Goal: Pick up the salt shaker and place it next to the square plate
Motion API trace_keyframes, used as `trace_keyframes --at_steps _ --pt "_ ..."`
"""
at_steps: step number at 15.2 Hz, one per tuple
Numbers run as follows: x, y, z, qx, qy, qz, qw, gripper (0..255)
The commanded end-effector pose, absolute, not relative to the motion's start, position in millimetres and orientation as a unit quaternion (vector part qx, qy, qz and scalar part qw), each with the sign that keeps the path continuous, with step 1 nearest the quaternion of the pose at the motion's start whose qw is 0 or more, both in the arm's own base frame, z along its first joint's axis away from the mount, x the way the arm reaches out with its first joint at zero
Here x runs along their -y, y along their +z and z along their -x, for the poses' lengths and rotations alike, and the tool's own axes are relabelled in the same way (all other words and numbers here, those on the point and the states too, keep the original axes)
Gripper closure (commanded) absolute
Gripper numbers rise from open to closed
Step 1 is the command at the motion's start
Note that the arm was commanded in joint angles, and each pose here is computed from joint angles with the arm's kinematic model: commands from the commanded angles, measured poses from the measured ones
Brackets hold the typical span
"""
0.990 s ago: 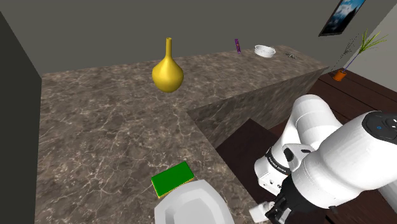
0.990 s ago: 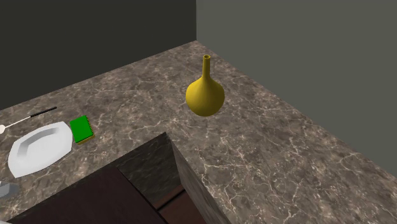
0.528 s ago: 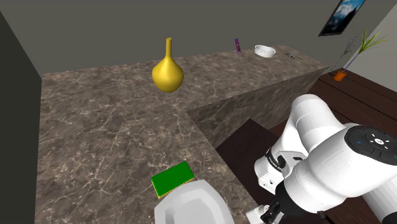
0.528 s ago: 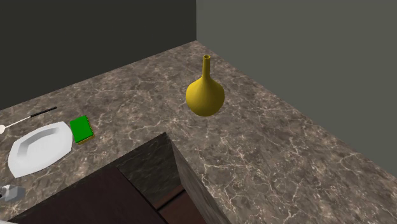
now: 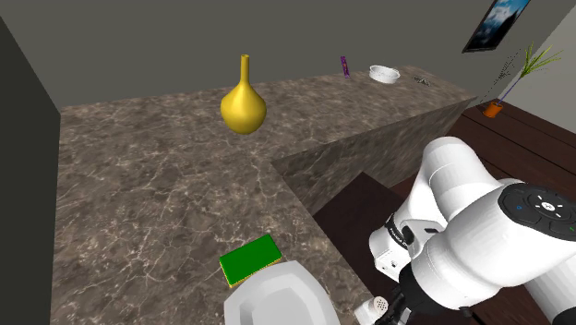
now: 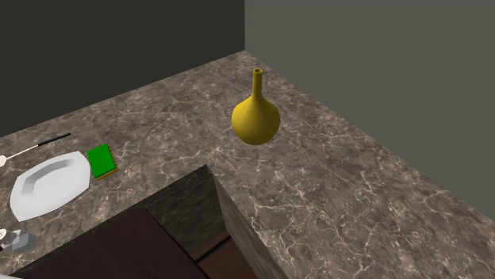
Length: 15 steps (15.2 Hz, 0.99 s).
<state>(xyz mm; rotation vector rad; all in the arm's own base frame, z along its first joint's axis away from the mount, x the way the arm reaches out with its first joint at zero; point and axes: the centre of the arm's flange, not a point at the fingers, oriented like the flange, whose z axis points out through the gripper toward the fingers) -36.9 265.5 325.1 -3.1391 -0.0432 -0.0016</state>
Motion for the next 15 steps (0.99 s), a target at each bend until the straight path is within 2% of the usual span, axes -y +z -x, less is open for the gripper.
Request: trace_keyframes --at_steps 1,4,8,15 --pt "-265.5 325.1 36.9 0.014 -0.001 1.0 0.001 0" --pt "-265.5 325.1 36.9 0.014 -0.001 1.0 0.001 0" --pt "-265.4 375.0 37.0 0.014 -0.001 1.0 0.001 0" --pt "-265.4 375.0 37.0 0.014 -0.001 1.0 0.001 0"
